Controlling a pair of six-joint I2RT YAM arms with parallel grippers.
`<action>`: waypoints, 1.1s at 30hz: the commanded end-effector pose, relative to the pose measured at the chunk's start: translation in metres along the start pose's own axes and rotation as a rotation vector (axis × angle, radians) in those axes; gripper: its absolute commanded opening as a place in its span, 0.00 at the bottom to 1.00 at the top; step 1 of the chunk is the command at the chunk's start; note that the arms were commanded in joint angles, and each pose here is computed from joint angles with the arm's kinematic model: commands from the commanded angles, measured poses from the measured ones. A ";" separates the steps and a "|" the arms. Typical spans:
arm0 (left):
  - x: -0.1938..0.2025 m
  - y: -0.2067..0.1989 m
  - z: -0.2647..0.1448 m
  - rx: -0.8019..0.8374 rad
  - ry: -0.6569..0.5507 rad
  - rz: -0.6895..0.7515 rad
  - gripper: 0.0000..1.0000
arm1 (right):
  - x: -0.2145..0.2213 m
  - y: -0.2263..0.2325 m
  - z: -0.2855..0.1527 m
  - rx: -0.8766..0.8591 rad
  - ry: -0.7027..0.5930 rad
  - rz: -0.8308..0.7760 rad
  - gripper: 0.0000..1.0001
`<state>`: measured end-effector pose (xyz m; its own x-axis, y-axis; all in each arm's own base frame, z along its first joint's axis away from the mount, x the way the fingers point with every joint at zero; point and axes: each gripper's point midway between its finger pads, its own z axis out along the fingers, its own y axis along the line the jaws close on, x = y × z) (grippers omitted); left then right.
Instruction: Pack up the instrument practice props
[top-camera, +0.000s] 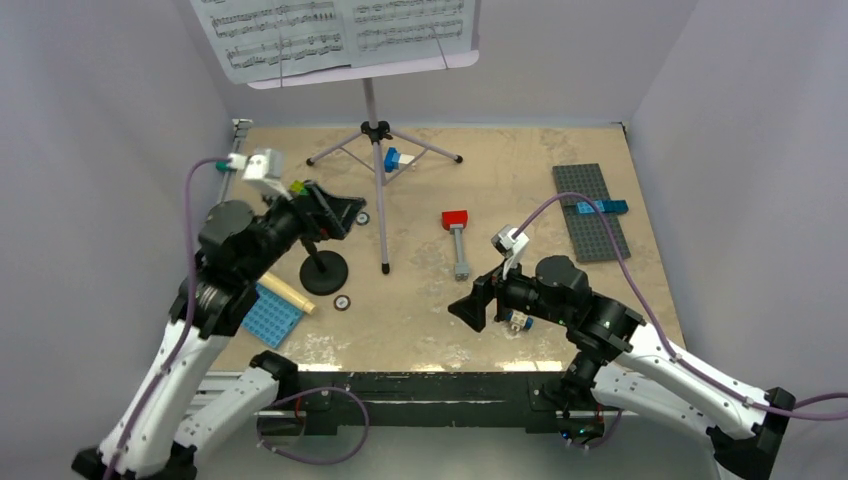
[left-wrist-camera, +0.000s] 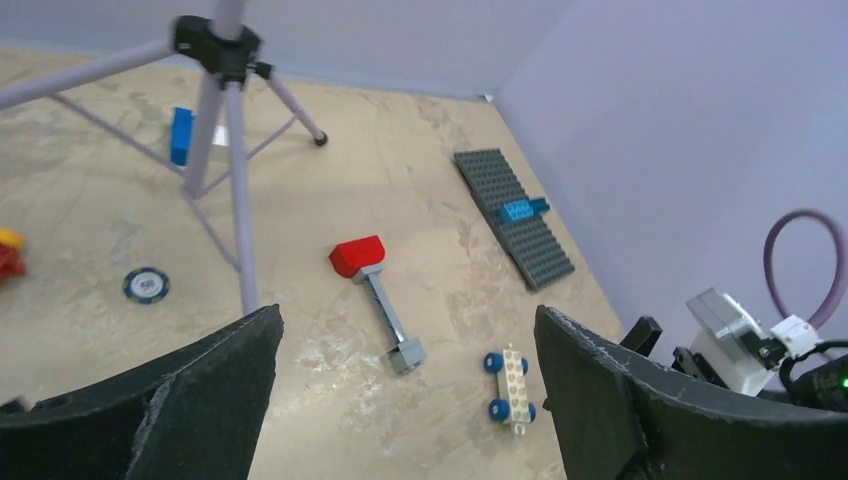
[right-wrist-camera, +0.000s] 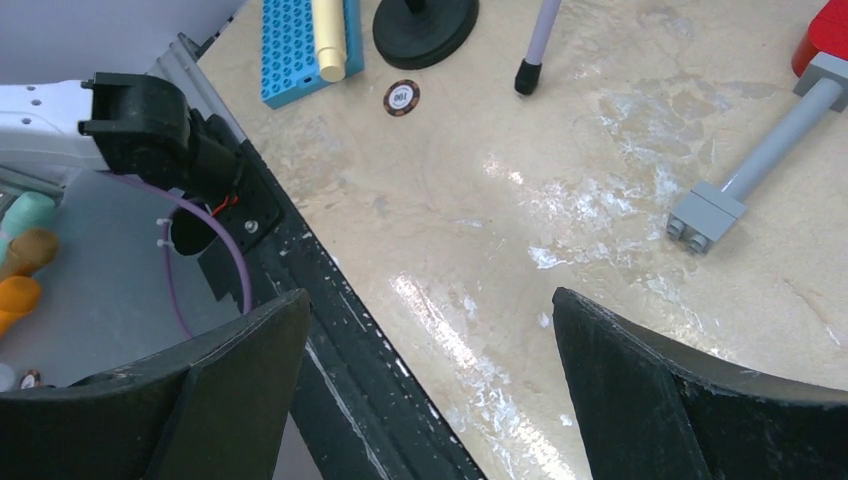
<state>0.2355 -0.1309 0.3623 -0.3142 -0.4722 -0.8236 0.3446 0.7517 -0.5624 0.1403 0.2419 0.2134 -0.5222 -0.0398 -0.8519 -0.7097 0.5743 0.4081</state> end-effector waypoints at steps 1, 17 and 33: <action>-0.009 -0.016 0.051 -0.018 -0.025 0.210 1.00 | -0.036 0.005 -0.003 0.014 -0.097 -0.025 0.96; 0.046 0.070 0.212 -0.281 0.018 0.330 0.83 | -0.035 -0.018 -0.009 0.134 -0.128 -0.025 0.94; 0.090 0.124 0.255 -0.411 0.061 0.334 0.56 | -0.031 -0.037 -0.015 0.229 -0.121 -0.057 0.94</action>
<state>0.4623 -0.1951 0.1710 -0.3975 -0.1059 -0.9115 0.0654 0.9875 -0.1433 0.1682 0.2173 0.2128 -0.4653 -0.0126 -0.8851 -0.6167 0.7219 0.3140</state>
